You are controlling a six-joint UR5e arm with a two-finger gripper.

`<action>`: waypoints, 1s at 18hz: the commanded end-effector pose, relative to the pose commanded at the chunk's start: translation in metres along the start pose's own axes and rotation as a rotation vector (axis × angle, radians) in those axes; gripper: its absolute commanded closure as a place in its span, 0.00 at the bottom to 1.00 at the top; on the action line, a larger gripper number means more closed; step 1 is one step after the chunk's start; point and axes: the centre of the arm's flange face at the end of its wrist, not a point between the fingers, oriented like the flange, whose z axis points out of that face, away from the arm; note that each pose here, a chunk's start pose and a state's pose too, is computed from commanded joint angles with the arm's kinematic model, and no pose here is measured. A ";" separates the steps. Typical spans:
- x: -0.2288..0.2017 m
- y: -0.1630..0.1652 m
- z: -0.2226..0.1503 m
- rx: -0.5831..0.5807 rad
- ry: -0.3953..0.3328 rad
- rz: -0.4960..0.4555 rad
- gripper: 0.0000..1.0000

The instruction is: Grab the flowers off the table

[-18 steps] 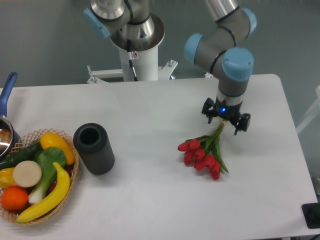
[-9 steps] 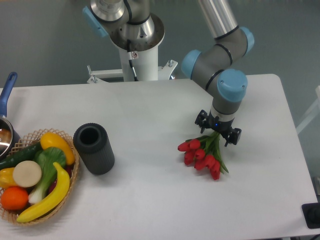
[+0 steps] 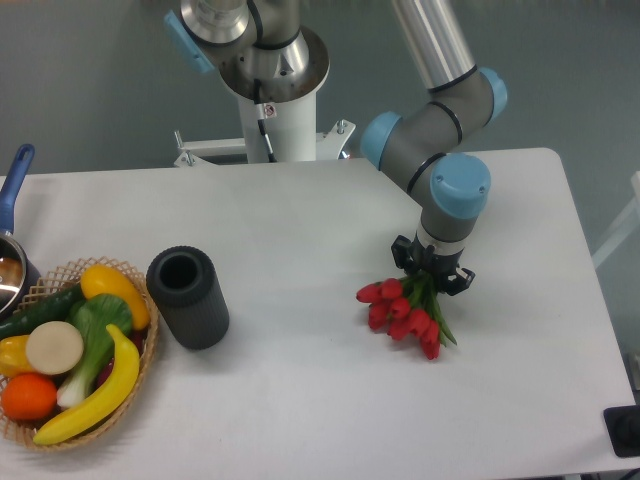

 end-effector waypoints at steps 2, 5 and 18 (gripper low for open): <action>-0.001 0.009 -0.015 0.000 -0.018 -0.020 1.00; -0.008 0.022 -0.046 0.004 -0.076 -0.046 1.00; -0.058 0.027 -0.132 0.020 -0.122 -0.077 1.00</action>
